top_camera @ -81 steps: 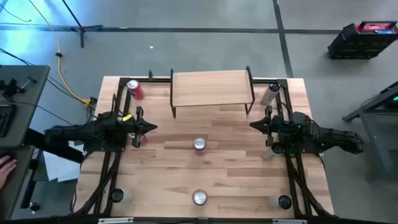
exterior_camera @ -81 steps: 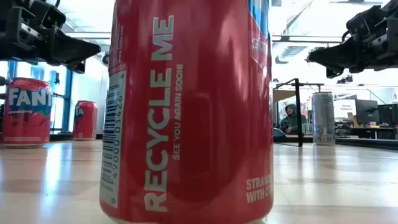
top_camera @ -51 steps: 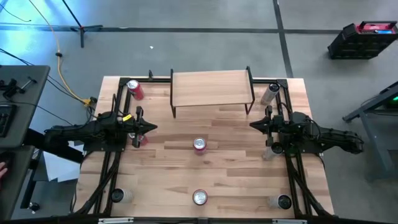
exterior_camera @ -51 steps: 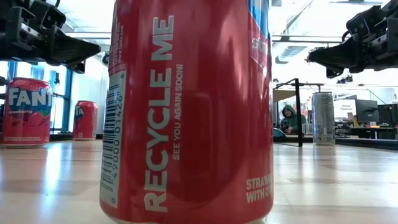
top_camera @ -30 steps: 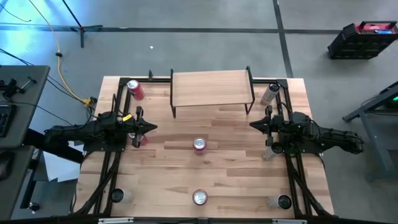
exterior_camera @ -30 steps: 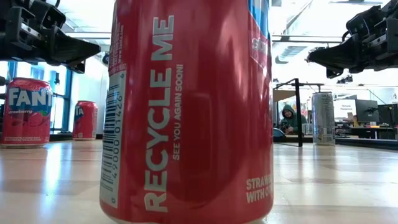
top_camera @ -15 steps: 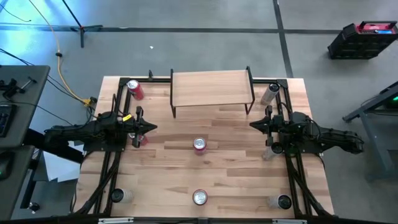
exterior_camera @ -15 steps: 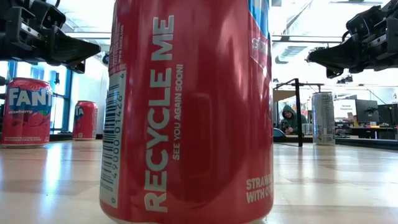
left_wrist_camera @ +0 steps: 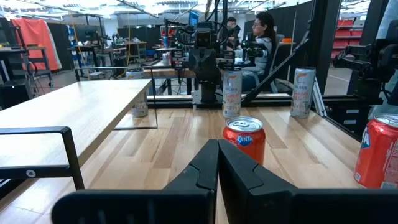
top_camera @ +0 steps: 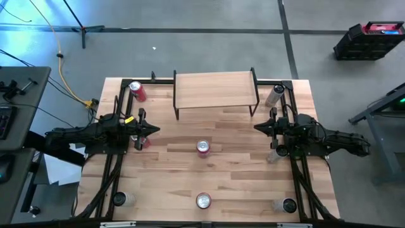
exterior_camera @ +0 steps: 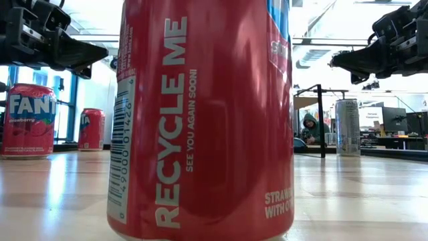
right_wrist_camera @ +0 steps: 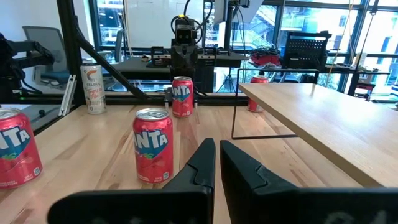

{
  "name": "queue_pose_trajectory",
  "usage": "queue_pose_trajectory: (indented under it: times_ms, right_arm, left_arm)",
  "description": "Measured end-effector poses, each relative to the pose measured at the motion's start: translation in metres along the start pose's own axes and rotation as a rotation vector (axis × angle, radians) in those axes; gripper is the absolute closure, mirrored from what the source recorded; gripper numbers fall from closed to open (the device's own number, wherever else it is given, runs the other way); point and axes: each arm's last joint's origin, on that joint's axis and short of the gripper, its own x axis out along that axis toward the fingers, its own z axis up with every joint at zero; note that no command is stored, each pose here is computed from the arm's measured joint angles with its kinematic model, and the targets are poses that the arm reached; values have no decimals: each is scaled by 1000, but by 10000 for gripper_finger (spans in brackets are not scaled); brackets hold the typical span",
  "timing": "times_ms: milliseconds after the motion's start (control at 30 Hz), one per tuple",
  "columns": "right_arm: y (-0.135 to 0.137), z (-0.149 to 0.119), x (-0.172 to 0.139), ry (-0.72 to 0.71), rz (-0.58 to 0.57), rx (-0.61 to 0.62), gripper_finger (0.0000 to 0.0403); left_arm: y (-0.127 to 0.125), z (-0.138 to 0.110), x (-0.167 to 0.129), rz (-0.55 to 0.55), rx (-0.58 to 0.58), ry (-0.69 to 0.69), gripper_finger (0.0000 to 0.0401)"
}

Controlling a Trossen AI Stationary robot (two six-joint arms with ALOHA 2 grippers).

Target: Place canned beverage on shelf

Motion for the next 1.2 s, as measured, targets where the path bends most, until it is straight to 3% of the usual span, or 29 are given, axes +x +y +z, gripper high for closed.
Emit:
queue_pose_trajectory:
  times_ms: [800, 867, 1000, 1200]
  right_arm:
    - [0, 0, 0, 0, -2, -7, 394]
    - [0, 0, 0, 2, -13, -97, 394]
    - [-2, -1, 0, 19, -60, -404, 394]
    - [-2, 0, 0, 19, -62, -466, 394]
  left_arm:
    - [0, 0, 0, 0, 0, 0, 398]
    - [0, 0, 0, 0, 0, 0, 398]
    - [0, 0, 0, 0, 0, 0, 398]
    - [0, 0, 0, 0, 0, 0, 398]
